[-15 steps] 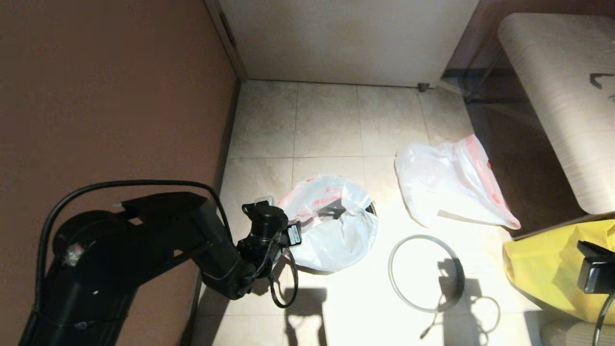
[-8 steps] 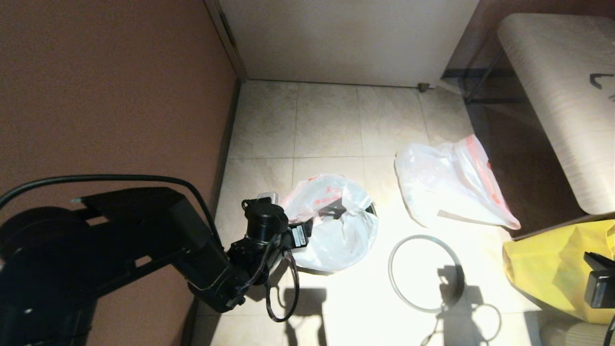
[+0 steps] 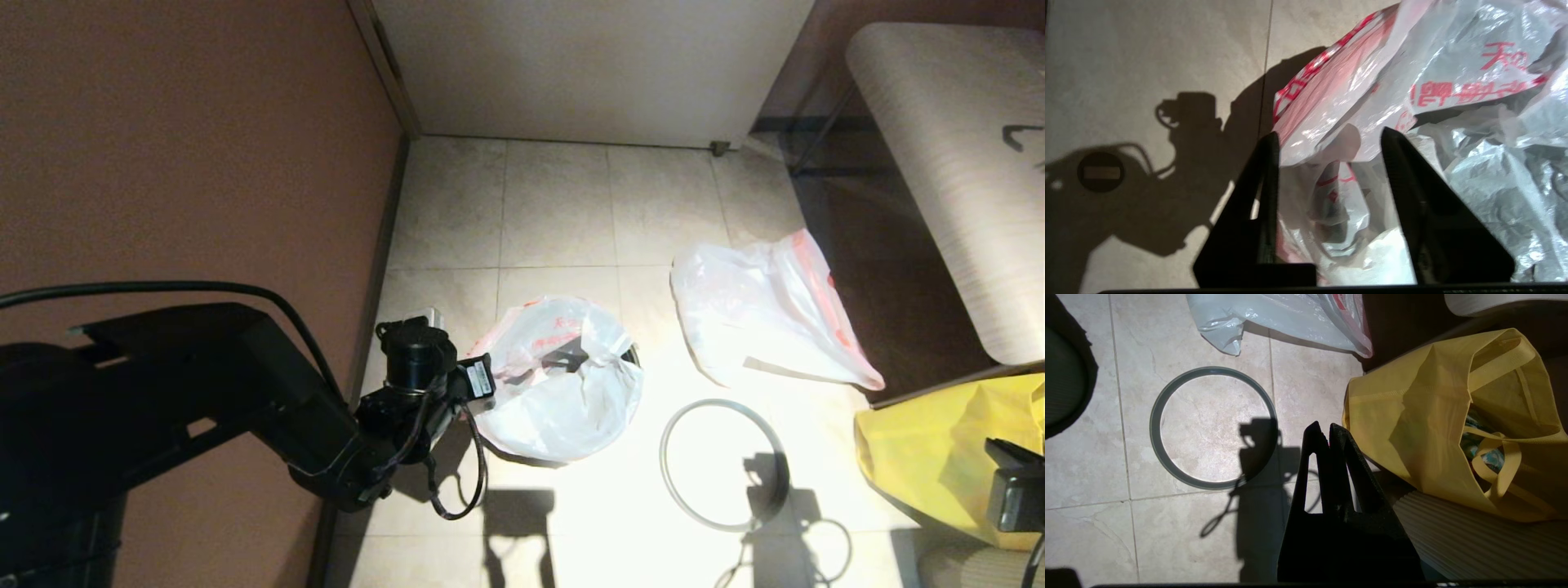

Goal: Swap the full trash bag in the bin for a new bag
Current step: Put the new garbage bag on the trash can

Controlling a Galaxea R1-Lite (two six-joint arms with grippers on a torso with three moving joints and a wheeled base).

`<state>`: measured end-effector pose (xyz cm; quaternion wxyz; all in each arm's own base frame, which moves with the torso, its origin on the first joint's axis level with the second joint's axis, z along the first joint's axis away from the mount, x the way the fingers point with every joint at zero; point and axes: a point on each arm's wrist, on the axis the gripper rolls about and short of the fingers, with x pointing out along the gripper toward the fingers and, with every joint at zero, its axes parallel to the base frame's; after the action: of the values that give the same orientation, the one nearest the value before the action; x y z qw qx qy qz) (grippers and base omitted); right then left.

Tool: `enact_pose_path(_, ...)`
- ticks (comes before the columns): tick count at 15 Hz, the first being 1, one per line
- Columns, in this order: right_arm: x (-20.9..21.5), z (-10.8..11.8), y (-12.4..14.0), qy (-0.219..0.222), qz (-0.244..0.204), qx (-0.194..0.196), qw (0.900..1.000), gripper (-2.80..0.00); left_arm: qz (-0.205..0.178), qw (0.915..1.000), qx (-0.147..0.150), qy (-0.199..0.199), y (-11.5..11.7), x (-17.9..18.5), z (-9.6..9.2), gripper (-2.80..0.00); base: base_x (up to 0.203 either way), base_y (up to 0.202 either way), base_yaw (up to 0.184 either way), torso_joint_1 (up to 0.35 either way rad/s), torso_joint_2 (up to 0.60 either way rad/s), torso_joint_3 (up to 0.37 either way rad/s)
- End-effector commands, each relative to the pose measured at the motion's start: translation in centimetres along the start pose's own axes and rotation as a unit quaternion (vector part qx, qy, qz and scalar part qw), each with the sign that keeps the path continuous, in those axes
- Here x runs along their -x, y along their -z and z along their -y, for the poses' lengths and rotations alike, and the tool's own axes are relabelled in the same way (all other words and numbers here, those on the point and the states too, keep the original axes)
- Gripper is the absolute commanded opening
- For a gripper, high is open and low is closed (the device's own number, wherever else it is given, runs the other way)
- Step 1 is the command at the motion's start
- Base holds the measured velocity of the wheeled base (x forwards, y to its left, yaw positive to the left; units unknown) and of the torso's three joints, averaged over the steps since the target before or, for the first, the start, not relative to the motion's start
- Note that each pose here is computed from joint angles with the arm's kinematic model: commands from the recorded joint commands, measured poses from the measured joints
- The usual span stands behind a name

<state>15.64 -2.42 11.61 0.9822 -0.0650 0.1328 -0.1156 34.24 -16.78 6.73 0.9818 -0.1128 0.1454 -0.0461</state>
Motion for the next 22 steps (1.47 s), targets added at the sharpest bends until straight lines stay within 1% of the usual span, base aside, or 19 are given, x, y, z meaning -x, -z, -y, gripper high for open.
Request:
enact_pose_path(1, 0.0, -0.1, 0.3, -0.003, -0.006, 0.001, 1.0, -2.8, -0.011, 0.9998, -0.003, -0.014, 1.9, 0.3, -1.4, -2.8, 0.0, 0.0, 0.0, 0.0, 0.0, 0.0)
enact_pose_path(3, 0.0, -0.1, 0.3, -0.007, -0.005, -0.001, 1.0, -2.8, 0.0, 0.9999, -0.004, -0.015, 3.1, 1.0, -2.4, -2.8, 0.0, 0.0, 0.0, 0.0, 0.0, 0.0)
enact_pose_path(4, 0.0, -0.2, 0.3, -0.014, -0.004, -0.013, 1.0, -2.8, 0.001, 0.9998, -0.008, -0.017, 4.1, 0.7, -2.8, -2.8, 0.0, 0.0, 0.0, 0.0, 0.0, 0.0)
enact_pose_path(7, 0.2, -0.2, 0.2, -0.016, 0.0, -0.03, 0.999, -2.8, 0.004, 0.9988, -0.041, -0.025, 5.9, -0.6, -3.6, -2.8, 0.0, 0.0, 0.0, 0.0, 0.0, 0.0)
enact_pose_path(8, 0.1, -0.2, 0.2, -0.019, 0.0, -0.031, 0.999, -2.8, 0.002, 0.9987, -0.044, -0.027, 6.4, -1.0, -3.7, -2.8, 0.0, 0.0, 0.0, 0.0, 0.0, 0.0)
enact_pose_path(13, 0.0, -0.2, 0.2, -0.031, -0.001, -0.031, 0.999, -2.8, 0.007, 0.9986, -0.045, -0.026, 6.8, -2.0, -3.5, -2.8, 0.0, 0.0, 0.0, 0.0, 0.0, 0.0)
enact_pose_path(16, 0.0, -0.3, 0.2, -0.039, 0.0, -0.044, 0.998, -2.8, 0.01, 0.9979, -0.054, -0.034, 7.4, -3.7, -4.0, -2.8, 0.0, 0.0, 0.0, 0.0, 0.0, 0.0)
enact_pose_path(17, 0.0, -0.3, 0.2, -0.041, 0.0, -0.048, 0.998, -2.8, 0.019, 0.9977, -0.054, -0.037, 7.6, -4.7, -4.0, -2.8, 0.0, 0.0, 0.0, 0.0, 0.0, 0.0)
enact_pose_path(18, 0.0, -0.3, 0.2, -0.041, 0.0, -0.052, 0.998, -2.8, 0.024, 0.9975, -0.053, -0.041, 7.8, -5.6, -4.0, -2.8, 0.0, 0.0, 0.0, 0.0, 0.0, 0.0)
enact_pose_path(20, 0.0, -0.3, 0.2, -0.044, 0.0, -0.056, 0.997, -2.8, 0.02, 0.9965, -0.056, -0.059, 8.3, -7.1, -3.9, -2.8, 0.0, 0.0, 0.0, 0.0, 0.0, 0.0)
enact_pose_path(21, 0.0, -0.3, 0.2, -0.048, 0.001, -0.056, 0.997, -2.8, 0.016, 0.9958, -0.057, -0.069, 8.4, -7.5, -4.0, -2.8, 0.0, 0.0, 0.0, 0.0, 0.0, 0.0)
enact_pose_path(22, 0.0, -0.3, 0.1, -0.051, 0.002, -0.056, 0.997, -2.8, 0.015, 0.9958, -0.055, -0.072, 8.4, -7.5, -4.1, -2.8, 0.0, 0.0, 0.0, 0.0, 0.0, 0.0)
